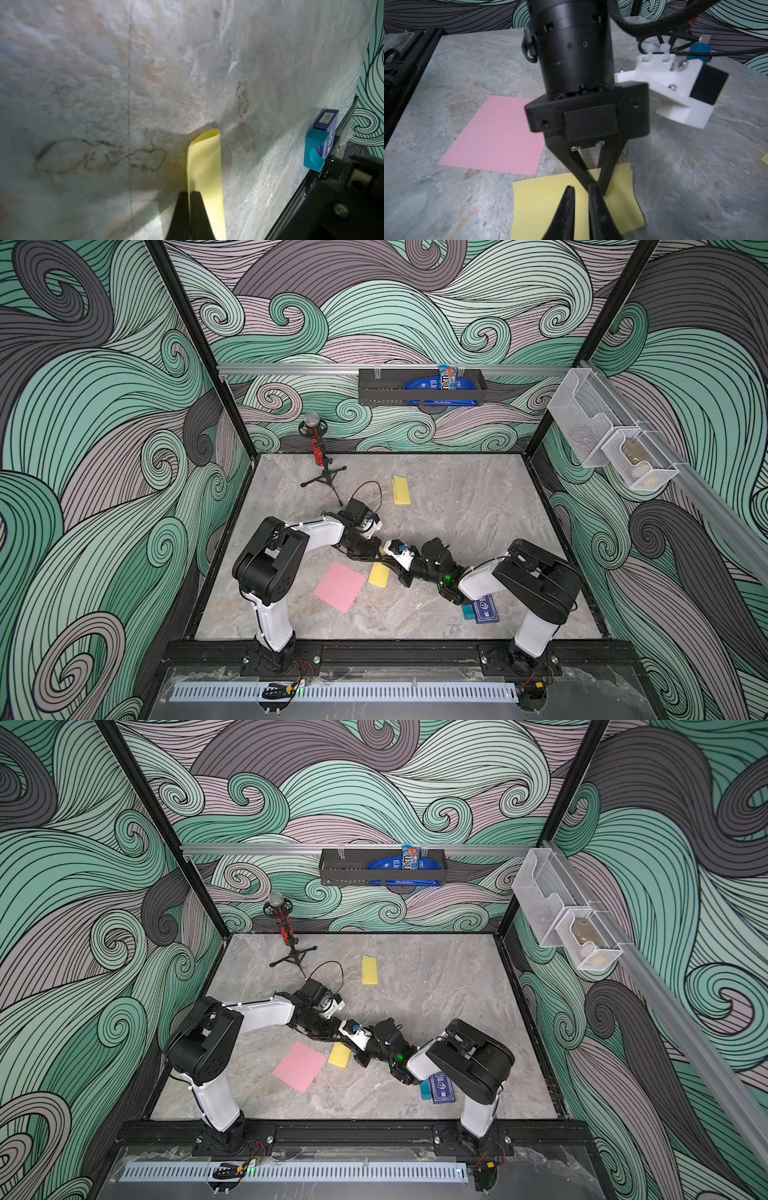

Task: Fold the square paper along the opposite sides
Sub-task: Smooth out the paper at the center of the board.

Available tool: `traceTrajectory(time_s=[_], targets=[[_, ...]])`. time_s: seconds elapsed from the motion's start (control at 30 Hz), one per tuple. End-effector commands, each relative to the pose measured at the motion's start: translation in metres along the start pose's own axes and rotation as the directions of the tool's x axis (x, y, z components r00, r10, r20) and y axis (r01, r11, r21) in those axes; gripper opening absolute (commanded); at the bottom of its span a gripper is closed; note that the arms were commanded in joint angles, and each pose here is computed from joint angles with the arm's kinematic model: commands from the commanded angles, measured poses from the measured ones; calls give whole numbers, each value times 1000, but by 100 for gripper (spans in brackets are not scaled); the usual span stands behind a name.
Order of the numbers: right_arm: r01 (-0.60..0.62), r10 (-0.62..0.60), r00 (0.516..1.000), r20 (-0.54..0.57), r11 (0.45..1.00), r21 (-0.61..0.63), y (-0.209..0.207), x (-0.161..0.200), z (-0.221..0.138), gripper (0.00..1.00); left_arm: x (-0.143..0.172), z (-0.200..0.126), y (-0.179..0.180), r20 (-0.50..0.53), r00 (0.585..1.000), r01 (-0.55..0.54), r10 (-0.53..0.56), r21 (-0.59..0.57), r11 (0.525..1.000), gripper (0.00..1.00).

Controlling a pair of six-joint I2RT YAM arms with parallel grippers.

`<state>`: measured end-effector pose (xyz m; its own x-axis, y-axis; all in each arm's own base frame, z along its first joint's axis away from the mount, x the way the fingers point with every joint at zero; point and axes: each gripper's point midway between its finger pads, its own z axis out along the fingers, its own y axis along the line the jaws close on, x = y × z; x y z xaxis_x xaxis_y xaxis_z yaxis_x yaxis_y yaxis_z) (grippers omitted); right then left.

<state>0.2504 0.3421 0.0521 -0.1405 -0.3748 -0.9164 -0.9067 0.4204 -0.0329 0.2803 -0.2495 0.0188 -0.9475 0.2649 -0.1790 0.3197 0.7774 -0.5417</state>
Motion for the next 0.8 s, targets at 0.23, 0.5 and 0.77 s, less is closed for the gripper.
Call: traceTrajectory(time_s=[0.23, 0.5, 0.77], targets=[[28, -34, 980, -197, 999, -35, 15, 75, -3, 15, -9, 3, 15, 26, 999, 39, -38, -40, 998, 0], [39, -50, 967, -250, 998, -48, 32, 91, -14, 15, -8, 4, 19, 23, 999, 48, -46, -48, 998, 0], [46, -63, 955, -288, 997, -67, 49, 104, -23, 16, -7, 3, 20, 22, 999, 48, -46, -53, 997, 0]])
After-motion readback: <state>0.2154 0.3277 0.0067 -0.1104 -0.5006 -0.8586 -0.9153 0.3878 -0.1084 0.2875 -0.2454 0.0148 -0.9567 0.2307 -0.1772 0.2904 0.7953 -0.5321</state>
